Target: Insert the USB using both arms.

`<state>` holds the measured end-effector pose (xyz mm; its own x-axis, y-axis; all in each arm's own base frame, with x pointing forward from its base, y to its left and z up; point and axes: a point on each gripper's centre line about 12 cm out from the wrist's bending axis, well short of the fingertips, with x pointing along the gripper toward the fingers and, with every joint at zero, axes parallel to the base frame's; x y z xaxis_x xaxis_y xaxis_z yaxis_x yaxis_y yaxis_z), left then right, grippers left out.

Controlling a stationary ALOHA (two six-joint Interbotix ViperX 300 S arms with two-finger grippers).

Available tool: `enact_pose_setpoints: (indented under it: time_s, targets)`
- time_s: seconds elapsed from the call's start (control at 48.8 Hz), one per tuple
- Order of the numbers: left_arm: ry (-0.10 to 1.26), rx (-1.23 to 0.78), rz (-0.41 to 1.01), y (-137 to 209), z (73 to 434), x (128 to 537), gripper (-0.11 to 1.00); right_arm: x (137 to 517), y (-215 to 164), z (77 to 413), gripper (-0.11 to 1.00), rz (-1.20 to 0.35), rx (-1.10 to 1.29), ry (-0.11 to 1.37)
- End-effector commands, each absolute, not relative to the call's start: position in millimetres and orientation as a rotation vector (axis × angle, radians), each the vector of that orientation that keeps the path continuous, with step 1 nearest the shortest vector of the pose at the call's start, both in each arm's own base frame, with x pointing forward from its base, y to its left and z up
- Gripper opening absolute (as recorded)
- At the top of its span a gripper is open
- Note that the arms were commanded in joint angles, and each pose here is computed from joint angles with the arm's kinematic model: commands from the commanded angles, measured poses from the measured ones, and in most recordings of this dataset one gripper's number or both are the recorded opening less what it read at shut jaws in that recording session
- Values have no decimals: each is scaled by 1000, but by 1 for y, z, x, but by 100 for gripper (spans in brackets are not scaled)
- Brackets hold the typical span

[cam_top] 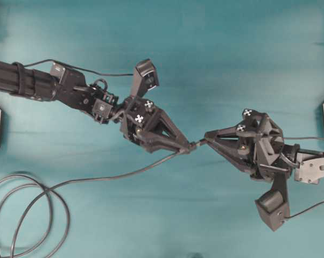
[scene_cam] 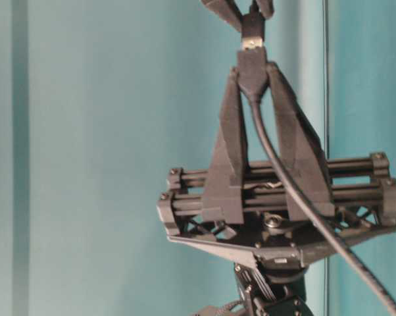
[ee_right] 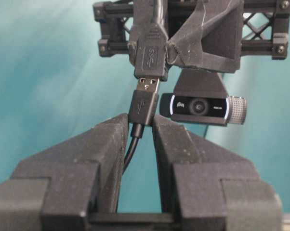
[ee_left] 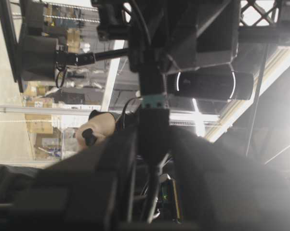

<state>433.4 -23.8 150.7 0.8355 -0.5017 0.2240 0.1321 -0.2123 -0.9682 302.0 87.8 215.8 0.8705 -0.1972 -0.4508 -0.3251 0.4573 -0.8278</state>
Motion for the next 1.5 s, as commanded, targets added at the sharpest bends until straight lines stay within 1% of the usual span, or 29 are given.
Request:
enact_pose_setpoints:
  time_s: [0.0,0.144,0.554,0.8,1.108,1.477]
  targets:
    - [258,-1690,-637,-23,164,442,23,307,92,232,21,76,-1094,488]
    - [254,-1689,-644,-22,164,446,23,307,92,232,21,76,-1095,488]
    - [282,-1705,-602,-22,153,439,23,311,98,240,21,97,-1104,458]
    - [283,-1705,-590,-20,152,442,23,314,103,245,21,119,-1102,437]
    - [262,-1694,-608,-17,153,455,23,315,106,247,21,136,-1093,424]
    - [263,-1696,-602,-16,153,453,23,315,108,246,21,151,-1070,422]
